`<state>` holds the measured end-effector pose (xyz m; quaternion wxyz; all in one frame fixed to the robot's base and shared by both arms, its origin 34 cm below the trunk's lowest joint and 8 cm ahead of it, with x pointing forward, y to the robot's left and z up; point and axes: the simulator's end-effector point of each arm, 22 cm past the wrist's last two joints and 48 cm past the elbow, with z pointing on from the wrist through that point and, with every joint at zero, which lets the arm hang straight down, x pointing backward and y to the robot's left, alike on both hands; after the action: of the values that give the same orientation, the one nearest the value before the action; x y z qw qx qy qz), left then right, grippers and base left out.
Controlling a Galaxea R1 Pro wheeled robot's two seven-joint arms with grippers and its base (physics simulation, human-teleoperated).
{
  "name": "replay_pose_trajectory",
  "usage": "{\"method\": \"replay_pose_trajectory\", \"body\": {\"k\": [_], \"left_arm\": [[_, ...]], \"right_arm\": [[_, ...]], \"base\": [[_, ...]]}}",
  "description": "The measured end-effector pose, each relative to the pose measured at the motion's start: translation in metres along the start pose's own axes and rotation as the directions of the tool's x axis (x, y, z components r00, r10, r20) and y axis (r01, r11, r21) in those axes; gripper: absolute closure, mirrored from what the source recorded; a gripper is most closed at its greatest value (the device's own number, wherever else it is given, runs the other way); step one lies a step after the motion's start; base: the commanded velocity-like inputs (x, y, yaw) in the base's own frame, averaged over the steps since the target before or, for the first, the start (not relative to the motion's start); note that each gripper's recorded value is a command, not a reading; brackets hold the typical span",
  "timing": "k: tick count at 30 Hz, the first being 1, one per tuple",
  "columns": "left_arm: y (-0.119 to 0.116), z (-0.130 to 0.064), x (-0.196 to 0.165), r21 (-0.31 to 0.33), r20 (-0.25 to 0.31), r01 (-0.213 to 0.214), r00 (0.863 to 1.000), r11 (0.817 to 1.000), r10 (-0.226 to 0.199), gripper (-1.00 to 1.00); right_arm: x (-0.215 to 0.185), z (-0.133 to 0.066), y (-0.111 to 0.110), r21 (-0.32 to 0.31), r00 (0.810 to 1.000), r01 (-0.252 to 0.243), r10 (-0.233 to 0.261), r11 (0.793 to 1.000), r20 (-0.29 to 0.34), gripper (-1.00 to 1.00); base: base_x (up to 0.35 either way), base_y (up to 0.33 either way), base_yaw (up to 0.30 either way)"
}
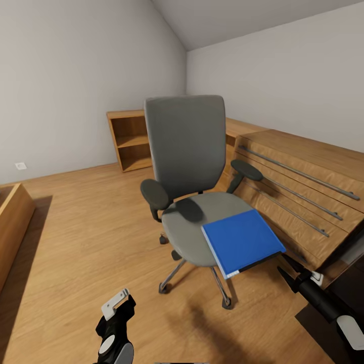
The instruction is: In the bedroom, organize the workspace by keeping the computer under the desk, ensuring the monitor is on the desk, placing the keyboard on the desk next to the monitor, placing the mouse on the desk next to the keyboard, moving the folder from the swivel chair onto the desk next to the mouse, stacking the notebook on top of the folder with the pen on top of the notebook, and positioning the swivel chair next to the desk.
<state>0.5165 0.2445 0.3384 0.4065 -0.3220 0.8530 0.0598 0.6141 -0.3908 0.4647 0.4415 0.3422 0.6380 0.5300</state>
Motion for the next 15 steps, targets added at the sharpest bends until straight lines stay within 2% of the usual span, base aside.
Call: {"method": "replay_pose_trajectory", "body": {"k": [6,11,15], "left_arm": [[-0.0010,-0.0003,-0.0003,0.004,0.002,-0.002,1.000,1.000,0.002,-1.00],[-0.0006,0.0000,-0.0001,0.003,0.001,-0.001,1.000,1.000,0.001,-1.00],[-0.0009,-0.0002,-0.0003,0.004,0.001,-0.002,1.000,1.000,0.002,-1.00]], "right_arm": [[-0.0002,-0.0003,-0.0001,0.000,1.000,0.000,0.000,1.000,0.000,-1.00],[-0.0011,-0.0002,-0.0005,0.001,1.000,0.008,-0.008,1.000,0.006,-1.00],[-0.0020,-0.0002,-0.0003,0.001,1.000,0.014,-0.014,1.000,0.010,-1.00]], "base": [[0.180,0.017,0.000],[0.040,0.008,0.000],[0.127,0.122,0.000]]}}
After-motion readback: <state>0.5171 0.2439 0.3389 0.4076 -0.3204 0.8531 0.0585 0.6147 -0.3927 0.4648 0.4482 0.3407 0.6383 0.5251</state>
